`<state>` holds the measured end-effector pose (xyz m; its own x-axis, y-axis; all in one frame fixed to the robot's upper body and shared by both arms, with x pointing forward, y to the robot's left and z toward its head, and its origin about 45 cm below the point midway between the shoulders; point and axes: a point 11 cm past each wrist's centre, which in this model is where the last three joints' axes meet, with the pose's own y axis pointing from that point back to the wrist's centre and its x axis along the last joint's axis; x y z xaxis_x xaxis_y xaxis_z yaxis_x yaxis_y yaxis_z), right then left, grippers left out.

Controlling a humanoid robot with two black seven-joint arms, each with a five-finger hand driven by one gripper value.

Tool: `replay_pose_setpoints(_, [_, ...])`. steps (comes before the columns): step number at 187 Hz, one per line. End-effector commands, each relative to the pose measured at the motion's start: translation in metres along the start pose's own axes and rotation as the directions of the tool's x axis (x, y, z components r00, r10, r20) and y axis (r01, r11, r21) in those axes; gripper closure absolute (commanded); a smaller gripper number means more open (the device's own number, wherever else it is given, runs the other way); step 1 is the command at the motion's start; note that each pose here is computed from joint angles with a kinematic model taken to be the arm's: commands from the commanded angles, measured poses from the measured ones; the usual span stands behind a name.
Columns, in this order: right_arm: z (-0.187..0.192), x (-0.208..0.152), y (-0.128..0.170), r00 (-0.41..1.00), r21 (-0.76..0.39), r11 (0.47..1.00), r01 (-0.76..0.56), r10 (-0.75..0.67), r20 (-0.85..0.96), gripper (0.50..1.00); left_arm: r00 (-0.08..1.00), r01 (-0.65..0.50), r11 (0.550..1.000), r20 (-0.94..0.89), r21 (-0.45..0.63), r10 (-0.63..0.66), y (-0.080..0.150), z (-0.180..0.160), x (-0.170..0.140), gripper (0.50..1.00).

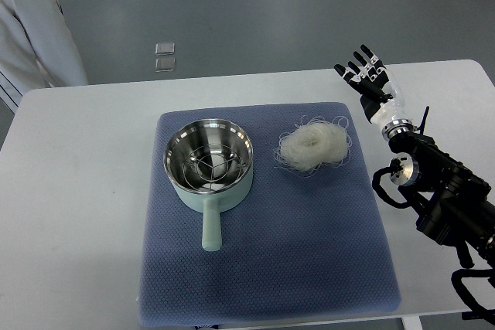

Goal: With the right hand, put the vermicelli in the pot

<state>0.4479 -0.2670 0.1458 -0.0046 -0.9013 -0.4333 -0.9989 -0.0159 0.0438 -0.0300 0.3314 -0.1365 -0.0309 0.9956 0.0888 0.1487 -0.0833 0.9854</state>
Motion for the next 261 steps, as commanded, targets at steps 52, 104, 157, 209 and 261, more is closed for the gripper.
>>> replay_pose_setpoints(52, [-0.002,-0.005,-0.001,0.999,-0.004,1.0,0.026,-0.026,-0.04,0.572,1.0,0.0,1.0,0.001,0.0,0.0,0.0,0.0,0.0,0.5])
replay_pose_setpoints(104, [-0.032,-0.026,-0.007,0.899,-0.019,0.972,0.235,-0.225,-0.375,0.572,1.0,0.0,1.0,0.001,-0.001,0.0,0.0,0.001,0.0,0.5])
replay_pose_setpoints(157, [-0.059,-0.06,-0.002,0.479,-0.216,0.84,0.497,-0.473,-0.739,0.572,1.0,0.0,1.0,0.001,-0.001,0.0,0.0,0.001,0.0,0.5])
replay_pose_setpoints(209, [-0.092,-0.08,0.012,-0.118,-0.543,0.639,0.545,-0.582,-0.804,0.572,1.0,0.0,1.0,0.001,-0.001,0.0,0.0,0.001,0.0,0.5])
replay_pose_setpoints(261, [-0.061,-0.085,0.037,-0.599,-0.807,0.463,0.365,-0.547,-0.585,0.572,1.0,0.0,1.0,0.001,0.0,0.0,0.0,0.0,0.0,0.5])
